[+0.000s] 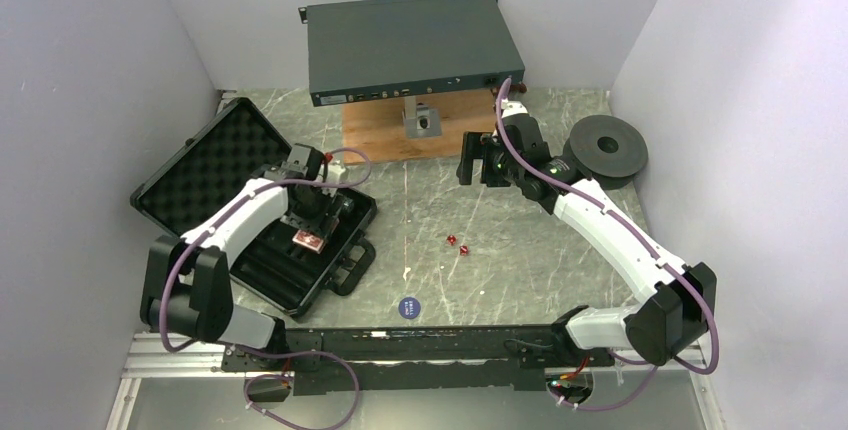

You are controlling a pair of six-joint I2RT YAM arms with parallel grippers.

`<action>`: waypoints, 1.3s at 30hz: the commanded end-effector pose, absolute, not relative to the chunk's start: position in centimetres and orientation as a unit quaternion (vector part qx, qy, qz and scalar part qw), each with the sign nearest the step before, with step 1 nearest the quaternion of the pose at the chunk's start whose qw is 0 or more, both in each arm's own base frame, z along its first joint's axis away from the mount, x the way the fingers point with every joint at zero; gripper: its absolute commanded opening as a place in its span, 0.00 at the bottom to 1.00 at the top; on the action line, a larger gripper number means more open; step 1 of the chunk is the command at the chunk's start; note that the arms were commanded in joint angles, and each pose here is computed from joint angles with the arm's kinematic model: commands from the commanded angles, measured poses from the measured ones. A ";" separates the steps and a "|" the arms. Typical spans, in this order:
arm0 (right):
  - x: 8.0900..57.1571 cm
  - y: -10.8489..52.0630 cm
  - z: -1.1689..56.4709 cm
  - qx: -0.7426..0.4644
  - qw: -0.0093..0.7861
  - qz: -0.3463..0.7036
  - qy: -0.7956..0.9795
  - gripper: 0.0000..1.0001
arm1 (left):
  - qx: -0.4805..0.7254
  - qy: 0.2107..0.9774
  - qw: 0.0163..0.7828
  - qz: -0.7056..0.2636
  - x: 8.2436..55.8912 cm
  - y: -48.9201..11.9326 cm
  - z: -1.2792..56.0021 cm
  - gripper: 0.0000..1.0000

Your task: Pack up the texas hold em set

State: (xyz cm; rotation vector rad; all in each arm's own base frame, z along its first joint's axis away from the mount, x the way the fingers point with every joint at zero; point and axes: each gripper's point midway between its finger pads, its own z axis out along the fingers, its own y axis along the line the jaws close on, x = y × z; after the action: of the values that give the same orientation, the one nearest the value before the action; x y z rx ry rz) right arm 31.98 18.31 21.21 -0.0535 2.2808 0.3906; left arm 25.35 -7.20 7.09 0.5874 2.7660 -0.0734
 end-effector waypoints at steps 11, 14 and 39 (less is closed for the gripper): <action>32.9 18.4 22.8 -0.018 0.428 0.159 0.889 1.00 | 0.212 0.967 0.124 -0.063 25.0 -8.6 6.6 0.10; 32.9 18.4 22.8 -0.018 0.427 0.159 0.890 1.00 | 0.223 0.965 0.103 -0.088 23.9 -9.2 6.5 0.15; 32.0 22.9 23.8 -0.063 0.395 0.266 0.877 0.98 | 0.140 0.911 0.388 0.002 26.8 -5.8 18.5 1.00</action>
State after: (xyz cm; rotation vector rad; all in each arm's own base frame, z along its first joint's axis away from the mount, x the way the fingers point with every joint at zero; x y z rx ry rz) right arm 31.88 19.80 20.70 -0.0725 2.3163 0.4688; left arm 25.01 -6.80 12.39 0.5038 2.5944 -0.0617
